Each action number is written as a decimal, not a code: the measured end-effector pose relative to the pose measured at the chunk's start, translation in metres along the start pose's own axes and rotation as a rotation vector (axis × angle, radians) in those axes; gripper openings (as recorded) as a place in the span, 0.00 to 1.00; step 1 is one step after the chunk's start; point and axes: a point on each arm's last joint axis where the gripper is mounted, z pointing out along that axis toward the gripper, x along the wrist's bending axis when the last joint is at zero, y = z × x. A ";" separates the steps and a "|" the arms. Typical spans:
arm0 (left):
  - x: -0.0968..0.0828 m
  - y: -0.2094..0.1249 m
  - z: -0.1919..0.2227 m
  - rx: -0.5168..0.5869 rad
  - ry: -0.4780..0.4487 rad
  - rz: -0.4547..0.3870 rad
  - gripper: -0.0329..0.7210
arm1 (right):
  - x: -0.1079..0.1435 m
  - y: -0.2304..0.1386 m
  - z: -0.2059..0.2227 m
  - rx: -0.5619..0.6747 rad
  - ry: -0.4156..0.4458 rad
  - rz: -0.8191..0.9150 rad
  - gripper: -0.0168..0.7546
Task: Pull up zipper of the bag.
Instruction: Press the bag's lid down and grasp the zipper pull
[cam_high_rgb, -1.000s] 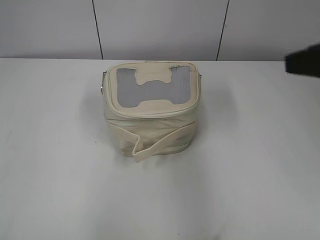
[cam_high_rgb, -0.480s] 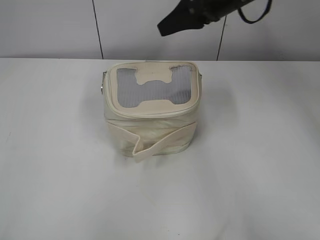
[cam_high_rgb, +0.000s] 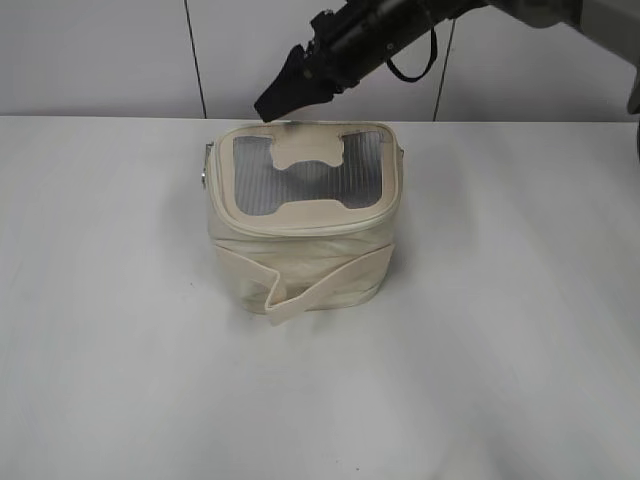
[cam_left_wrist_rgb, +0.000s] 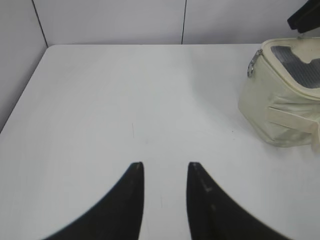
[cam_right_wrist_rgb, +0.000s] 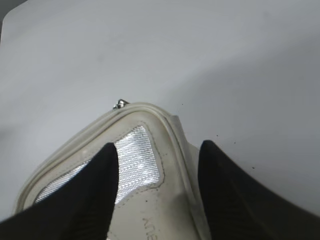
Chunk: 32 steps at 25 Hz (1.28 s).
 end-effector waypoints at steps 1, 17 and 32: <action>0.000 0.000 0.000 0.000 0.000 0.000 0.35 | -0.003 -0.003 0.005 0.007 0.005 0.008 0.55; -0.023 0.069 0.066 0.007 -0.251 -0.061 0.36 | -0.012 -0.020 0.025 0.062 0.015 0.037 0.10; -0.028 0.104 0.327 0.252 -0.786 0.012 0.39 | -0.011 -0.020 0.025 0.063 0.017 0.063 0.09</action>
